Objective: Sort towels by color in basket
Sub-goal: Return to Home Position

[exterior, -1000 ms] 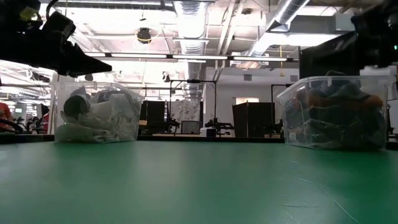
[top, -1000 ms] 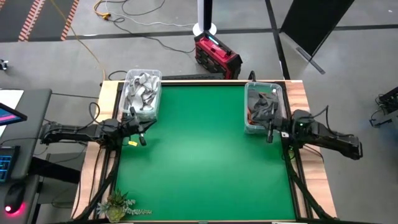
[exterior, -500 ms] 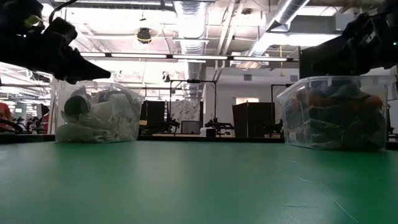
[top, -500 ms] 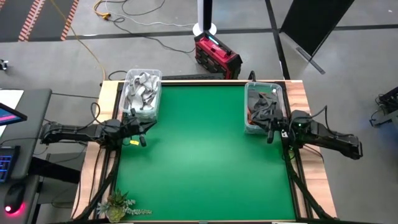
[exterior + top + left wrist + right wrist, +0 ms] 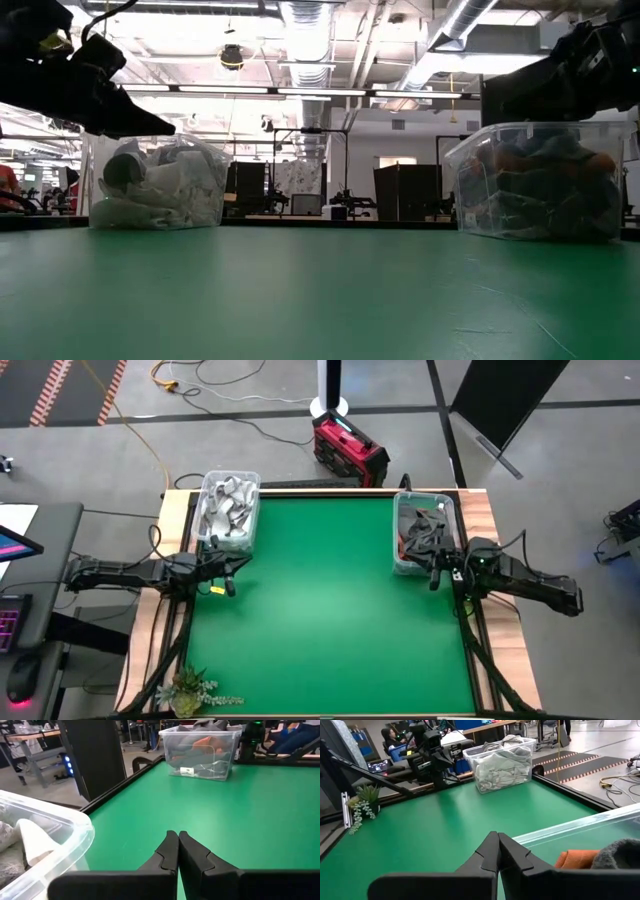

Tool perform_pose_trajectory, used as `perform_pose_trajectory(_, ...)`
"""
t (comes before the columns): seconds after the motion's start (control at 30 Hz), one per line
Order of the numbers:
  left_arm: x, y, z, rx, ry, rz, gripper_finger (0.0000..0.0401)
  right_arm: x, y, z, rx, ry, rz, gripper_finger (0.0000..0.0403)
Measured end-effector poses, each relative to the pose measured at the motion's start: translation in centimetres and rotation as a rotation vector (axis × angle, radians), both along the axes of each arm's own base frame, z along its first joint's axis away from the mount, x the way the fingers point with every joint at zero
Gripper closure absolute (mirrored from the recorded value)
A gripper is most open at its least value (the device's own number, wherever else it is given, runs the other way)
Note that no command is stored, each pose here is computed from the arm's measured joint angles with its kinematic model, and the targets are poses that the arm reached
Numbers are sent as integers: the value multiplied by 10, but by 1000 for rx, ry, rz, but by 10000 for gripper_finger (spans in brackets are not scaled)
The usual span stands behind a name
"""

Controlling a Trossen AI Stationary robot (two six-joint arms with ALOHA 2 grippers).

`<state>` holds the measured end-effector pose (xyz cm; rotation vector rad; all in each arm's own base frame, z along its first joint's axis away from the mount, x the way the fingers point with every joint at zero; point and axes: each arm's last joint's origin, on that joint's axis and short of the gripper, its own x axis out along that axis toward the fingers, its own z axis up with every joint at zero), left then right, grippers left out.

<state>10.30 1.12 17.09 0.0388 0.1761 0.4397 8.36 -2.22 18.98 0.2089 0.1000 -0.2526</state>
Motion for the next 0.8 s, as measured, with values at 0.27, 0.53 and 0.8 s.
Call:
perform_pose_trajectory(0.27,0,0,-1,-4,5,1,401,0,0,0,2,0,0,371)
perform_pose_trajectory(0.53,0,0,-1,-5,7,2,401,0,0,0,2,0,0,371)
perform_pose_trajectory(0.8,0,0,-2,-4,10,2,401,0,0,0,1,0,0,371)
